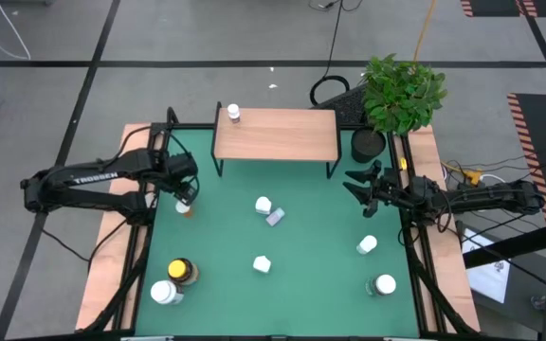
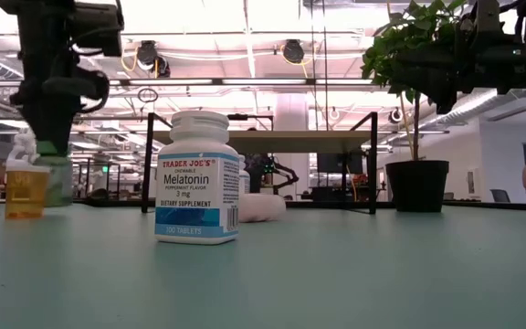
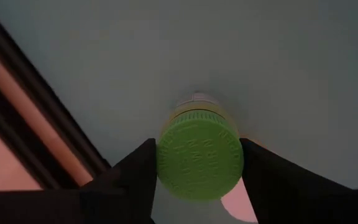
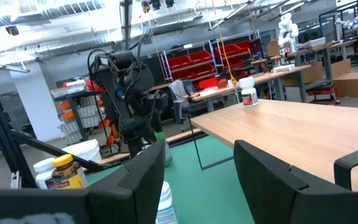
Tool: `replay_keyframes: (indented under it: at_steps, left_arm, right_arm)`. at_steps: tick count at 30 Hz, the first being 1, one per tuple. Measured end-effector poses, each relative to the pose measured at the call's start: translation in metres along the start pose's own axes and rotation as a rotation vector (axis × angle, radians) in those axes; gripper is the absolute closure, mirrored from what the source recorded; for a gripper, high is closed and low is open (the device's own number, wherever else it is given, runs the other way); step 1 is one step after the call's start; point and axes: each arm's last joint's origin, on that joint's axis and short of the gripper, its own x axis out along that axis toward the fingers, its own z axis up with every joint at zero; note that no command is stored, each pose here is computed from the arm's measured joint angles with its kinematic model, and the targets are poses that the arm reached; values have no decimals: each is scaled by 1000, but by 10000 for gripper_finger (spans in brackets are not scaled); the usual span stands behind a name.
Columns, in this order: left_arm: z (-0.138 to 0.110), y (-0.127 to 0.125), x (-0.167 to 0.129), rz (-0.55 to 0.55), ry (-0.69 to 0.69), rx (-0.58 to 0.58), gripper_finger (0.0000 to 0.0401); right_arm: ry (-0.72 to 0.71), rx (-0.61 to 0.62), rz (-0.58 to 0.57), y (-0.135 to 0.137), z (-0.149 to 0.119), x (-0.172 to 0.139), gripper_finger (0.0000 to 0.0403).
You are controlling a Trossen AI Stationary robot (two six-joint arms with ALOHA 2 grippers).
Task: Pick and place medicine bottles onto shelf by color
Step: Put the green bottle on the shelf
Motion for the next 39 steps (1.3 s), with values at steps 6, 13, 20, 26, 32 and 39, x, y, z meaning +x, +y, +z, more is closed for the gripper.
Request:
replay_keyframes:
  at_steps: [6, 13, 20, 26, 32, 39]
  left_arm:
    - [15, 2, -51, 25, -103, -15, 200]
    - [51, 2, -134, 27, -266, -25, 197]
    - [114, -7, -180, 45, -357, 37, 196]
    - [174, -18, -175, 51, -344, 87, 195]
    - [214, -31, -139, 46, -239, 133, 195]
    - [235, -32, -103, 44, -108, 154, 194]
  right_arm:
    - [-2, 1, 0, 0, 0, 0, 216]
    - [-7, 7, 2, 0, 1, 0, 215]
    - [-4, 25, 4, 0, 0, 0, 215]
    - [9, 33, 1, 0, -1, 0, 215]
    - [16, 31, -1, 0, -2, 0, 215]
    - [16, 37, 0, 0, -2, 0, 215]
